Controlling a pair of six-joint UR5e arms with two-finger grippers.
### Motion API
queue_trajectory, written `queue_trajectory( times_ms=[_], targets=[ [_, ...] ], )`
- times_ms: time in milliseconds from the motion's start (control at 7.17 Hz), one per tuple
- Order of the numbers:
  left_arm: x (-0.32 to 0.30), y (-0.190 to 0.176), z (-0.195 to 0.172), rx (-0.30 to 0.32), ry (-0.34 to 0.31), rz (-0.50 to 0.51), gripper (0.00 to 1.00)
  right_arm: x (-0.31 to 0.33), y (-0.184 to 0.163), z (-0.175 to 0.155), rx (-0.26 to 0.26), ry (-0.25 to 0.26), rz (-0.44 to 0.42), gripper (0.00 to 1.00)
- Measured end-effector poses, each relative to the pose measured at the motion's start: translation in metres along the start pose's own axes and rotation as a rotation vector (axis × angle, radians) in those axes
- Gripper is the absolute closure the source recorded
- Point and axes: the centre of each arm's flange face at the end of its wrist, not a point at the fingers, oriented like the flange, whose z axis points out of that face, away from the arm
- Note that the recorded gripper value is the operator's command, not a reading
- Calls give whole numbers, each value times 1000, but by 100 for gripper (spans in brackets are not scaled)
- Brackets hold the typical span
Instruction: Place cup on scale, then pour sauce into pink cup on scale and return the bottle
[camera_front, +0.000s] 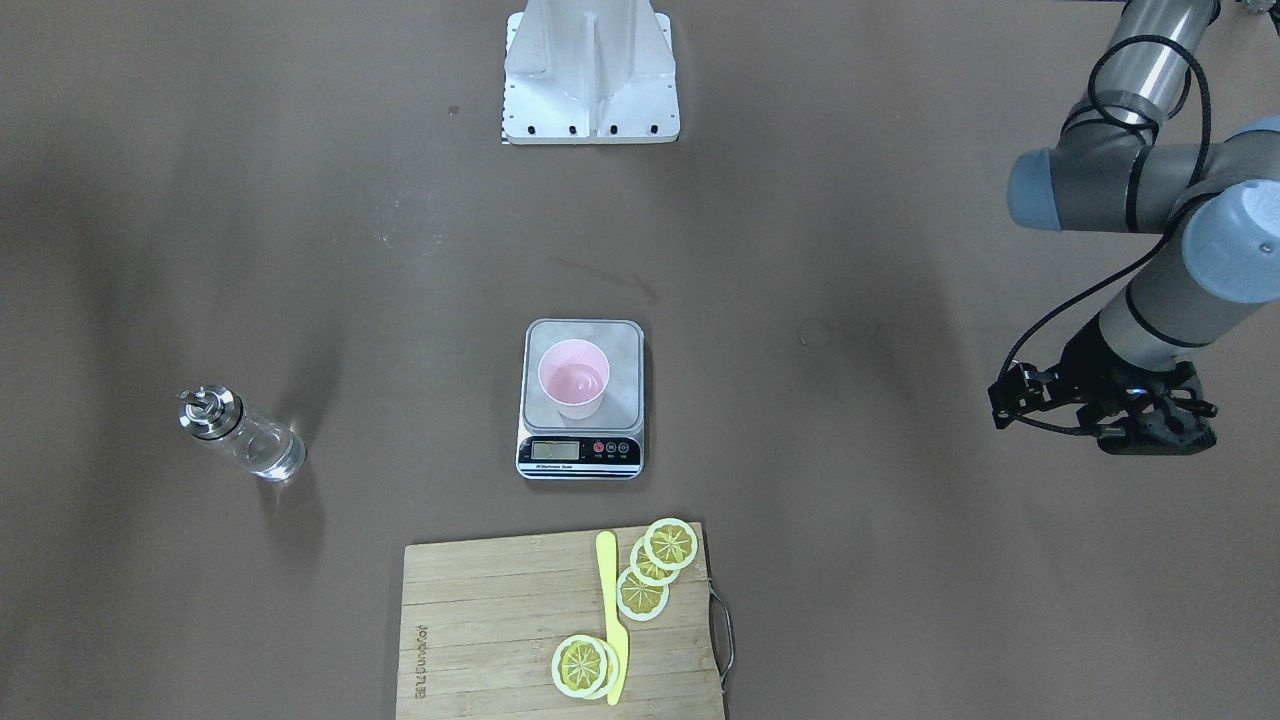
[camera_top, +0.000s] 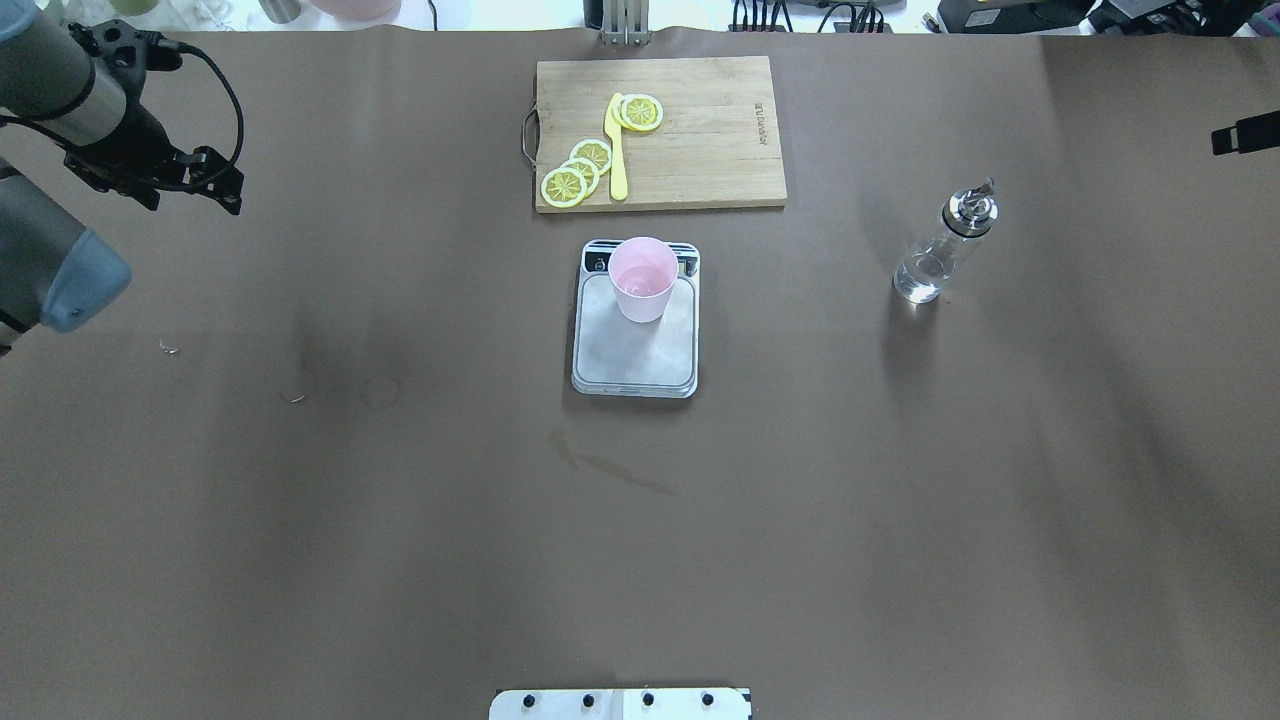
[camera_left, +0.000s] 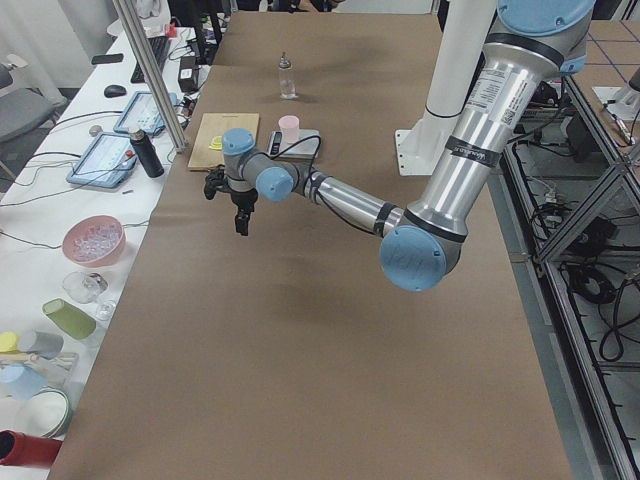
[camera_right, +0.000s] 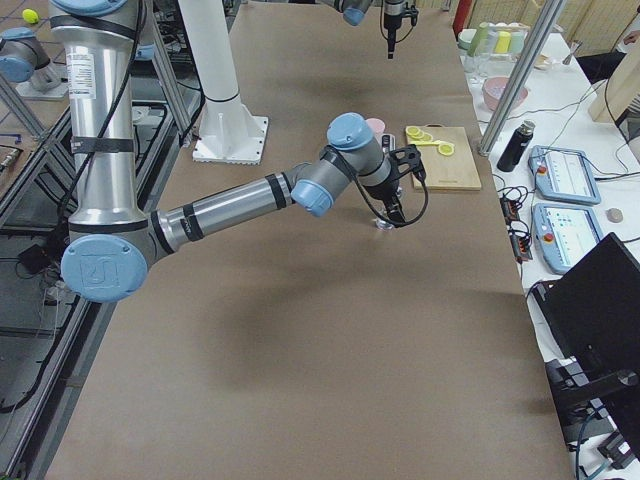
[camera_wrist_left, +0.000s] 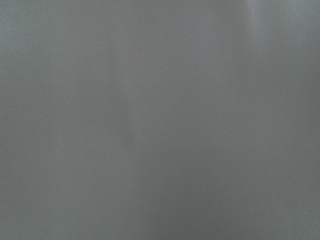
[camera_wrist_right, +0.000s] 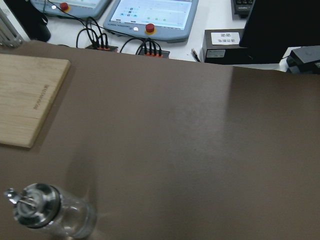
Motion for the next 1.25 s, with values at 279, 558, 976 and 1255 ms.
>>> queue_trajectory(
  times_ms=[279,558,976,1255],
  targets=[
    [-51,-15,-7,66,-72,-56,2,47,2,-14,-94,79,-49,0],
    [-121,-20,-24,84,-114,-94,2,101,56,-1,-192,200,-2,0],
    [-244,-19,-61,5,-76,-209,2,149,115,29,-375,233,149,0],
    [-288,-2,-67,-56,-70,-188,2,151,115,24,-474,84,327,0]
  ],
)
